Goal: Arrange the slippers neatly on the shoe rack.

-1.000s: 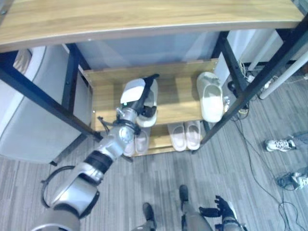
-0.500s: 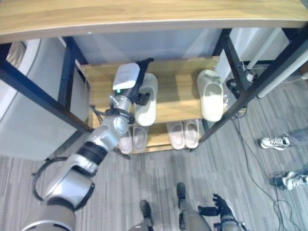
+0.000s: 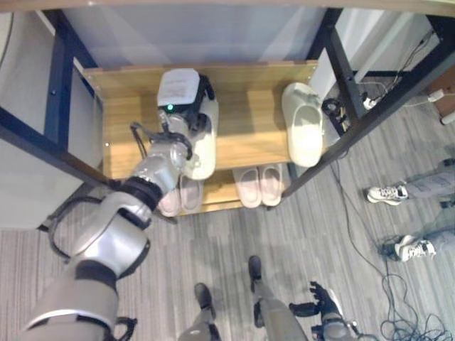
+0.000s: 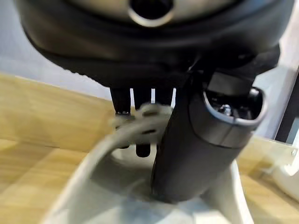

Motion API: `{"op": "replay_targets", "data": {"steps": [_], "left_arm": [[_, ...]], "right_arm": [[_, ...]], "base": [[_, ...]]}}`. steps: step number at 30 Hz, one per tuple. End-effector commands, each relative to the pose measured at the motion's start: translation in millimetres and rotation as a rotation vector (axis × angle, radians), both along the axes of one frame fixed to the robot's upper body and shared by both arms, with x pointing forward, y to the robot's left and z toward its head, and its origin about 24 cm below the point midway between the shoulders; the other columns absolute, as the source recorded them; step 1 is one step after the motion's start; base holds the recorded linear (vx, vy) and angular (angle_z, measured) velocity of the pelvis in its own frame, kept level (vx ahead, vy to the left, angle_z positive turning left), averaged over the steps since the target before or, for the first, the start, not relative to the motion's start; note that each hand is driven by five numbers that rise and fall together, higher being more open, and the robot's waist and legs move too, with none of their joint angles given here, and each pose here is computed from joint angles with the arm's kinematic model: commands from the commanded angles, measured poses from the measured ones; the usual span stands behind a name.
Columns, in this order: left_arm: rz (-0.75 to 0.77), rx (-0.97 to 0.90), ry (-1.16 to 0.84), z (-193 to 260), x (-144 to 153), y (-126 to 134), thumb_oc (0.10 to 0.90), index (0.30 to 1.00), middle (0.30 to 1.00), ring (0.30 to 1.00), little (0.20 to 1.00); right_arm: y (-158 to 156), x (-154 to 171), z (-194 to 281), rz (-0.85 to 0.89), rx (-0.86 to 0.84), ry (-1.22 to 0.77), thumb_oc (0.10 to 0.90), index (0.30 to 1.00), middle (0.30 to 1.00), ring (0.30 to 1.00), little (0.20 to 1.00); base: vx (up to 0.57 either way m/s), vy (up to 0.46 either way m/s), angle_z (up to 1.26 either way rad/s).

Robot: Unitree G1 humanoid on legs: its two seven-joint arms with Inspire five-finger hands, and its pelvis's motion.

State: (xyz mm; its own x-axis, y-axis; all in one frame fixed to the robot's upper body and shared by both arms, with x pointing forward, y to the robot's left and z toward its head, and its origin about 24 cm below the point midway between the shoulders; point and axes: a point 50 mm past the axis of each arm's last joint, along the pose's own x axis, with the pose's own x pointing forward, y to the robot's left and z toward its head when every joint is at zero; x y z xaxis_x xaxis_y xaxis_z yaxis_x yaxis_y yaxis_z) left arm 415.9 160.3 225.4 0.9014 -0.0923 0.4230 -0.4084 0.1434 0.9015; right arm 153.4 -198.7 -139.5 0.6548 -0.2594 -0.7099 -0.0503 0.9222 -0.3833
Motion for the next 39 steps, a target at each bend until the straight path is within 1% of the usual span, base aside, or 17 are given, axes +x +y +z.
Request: {"op": "replay_targets", "data": {"steps": [1, 2, 3, 6, 7, 8, 9, 12, 18, 22, 23, 27, 30, 33, 34, 38, 39], "left_arm": [[-0.064, 0.014, -0.23, 71, -3, -29, 0.4, 0.3, 0.3, 0.3, 0.3], [-0.095, -0.002, -0.251, 72, -5, -35, 0.4, 0.3, 0.3, 0.3, 0.3], [-0.094, -0.002, -0.251, 71, -5, -35, 0.4, 0.3, 0.3, 0.3, 0.3], [-0.196, -0.068, -0.284, 70, -13, -59, 0.4, 0.3, 0.3, 0.3, 0.3], [-0.23, -0.08, -0.294, 72, -14, -73, 0.4, 0.3, 0.3, 0.3, 0.3], [-0.231, -0.08, -0.295, 72, -14, -74, 0.4, 0.3, 0.3, 0.3, 0.3], [-0.252, -0.072, -0.285, 73, -14, -89, 0.4, 0.3, 0.3, 0.3, 0.3], [-0.255, -0.079, -0.275, 77, -13, -103, 0.4, 0.3, 0.3, 0.3, 0.3], [-0.232, -0.08, -0.297, 92, -12, -112, 0.4, 0.3, 0.3, 0.3, 0.3], [-0.189, -0.117, -0.299, 108, -10, -105, 0.4, 0.3, 0.3, 0.3, 0.3], [-0.159, -0.122, -0.297, 113, -8, -99, 0.4, 0.3, 0.3, 0.3, 0.3], [-0.132, -0.119, -0.315, 123, -8, -90, 0.4, 0.3, 0.3, 0.3, 0.3], [-0.138, -0.136, -0.299, 123, -7, -91, 0.4, 0.3, 0.3, 0.3, 0.3], [-0.174, -0.163, -0.3, 124, -10, -102, 0.4, 0.3, 0.3, 0.3, 0.3], [-0.197, -0.168, -0.292, 123, -11, -110, 0.4, 0.3, 0.3, 0.3, 0.3], [-0.23, -0.189, -0.273, 118, -13, -121, 0.4, 0.3, 0.3, 0.3, 0.3], [-0.279, -0.207, -0.261, 116, -17, -138, 0.4, 0.3, 0.3, 0.3, 0.3]], "right_arm": [[-29, 16, 15, 0.006, -0.104, -0.078, 0.8, 0.9, 0.9, 0.9, 0.9], [-29, 15, 14, 0.007, -0.105, -0.077, 0.8, 0.9, 0.9, 0.9, 0.9], [-29, 15, 14, 0.007, -0.105, -0.077, 0.8, 0.9, 0.9, 0.9, 0.9], [-29, 19, 15, 0.008, -0.11, -0.076, 0.8, 0.9, 0.9, 0.9, 0.9], [-31, 24, 17, 0.011, -0.122, -0.078, 0.8, 0.9, 0.9, 0.9, 0.9], [-31, 24, 17, 0.01, -0.122, -0.079, 0.8, 0.9, 0.9, 0.9, 0.9], [-32, 29, 19, 0.023, -0.137, -0.081, 0.8, 0.9, 0.9, 0.9, 0.9], [-35, 33, 22, 0.024, -0.152, -0.091, 0.8, 0.9, 0.9, 0.9, 0.9], [-39, 34, 23, 0.027, -0.164, -0.091, 0.8, 0.9, 0.9, 0.9, 0.9], [-46, 42, 29, 0.019, -0.198, -0.112, 0.8, 0.9, 0.9, 0.9, 0.9], [-46, 45, 31, 0.025, -0.205, -0.125, 0.8, 0.9, 0.9, 0.9, 0.9], [-46, 45, 31, 0.025, -0.207, -0.127, 0.8, 0.9, 0.9, 0.9, 0.9], [-49, 43, 30, 0.011, -0.205, -0.122, 0.8, 0.9, 0.9, 0.9, 0.9], [-49, 44, 30, 0.006, -0.203, -0.121, 0.8, 0.9, 0.9, 0.9, 0.9], [-49, 44, 30, 0.01, -0.206, -0.121, 0.8, 0.9, 0.9, 0.9, 0.9], [-48, 44, 30, 0.013, -0.204, -0.114, 0.8, 0.9, 0.9, 0.9, 0.9], [-48, 49, 32, 0.027, -0.212, -0.118, 0.8, 0.9, 0.9, 0.9, 0.9]], "base": [[0.0, 0.0, 0.0], [0.0, 0.0, 0.0], [0.0, 0.0, 0.0], [0.0, -0.011, 0.0], [0.0, 0.0, 0.0], [-0.01, -0.037, 0.02], [0.0, -0.031, 0.01], [0.0, -0.01, 0.0], [0.02, -0.017, -0.02], [0.04, -0.018, -0.04], [0.03, -0.023, -0.03], [0.03, -0.029, -0.08], [0.04, -0.039, -0.07], [0.03, -0.024, -0.02], [0.0, 0.0, 0.0], [0.03, -0.029, 0.01], [0.03, -0.042, 0.01]]}}
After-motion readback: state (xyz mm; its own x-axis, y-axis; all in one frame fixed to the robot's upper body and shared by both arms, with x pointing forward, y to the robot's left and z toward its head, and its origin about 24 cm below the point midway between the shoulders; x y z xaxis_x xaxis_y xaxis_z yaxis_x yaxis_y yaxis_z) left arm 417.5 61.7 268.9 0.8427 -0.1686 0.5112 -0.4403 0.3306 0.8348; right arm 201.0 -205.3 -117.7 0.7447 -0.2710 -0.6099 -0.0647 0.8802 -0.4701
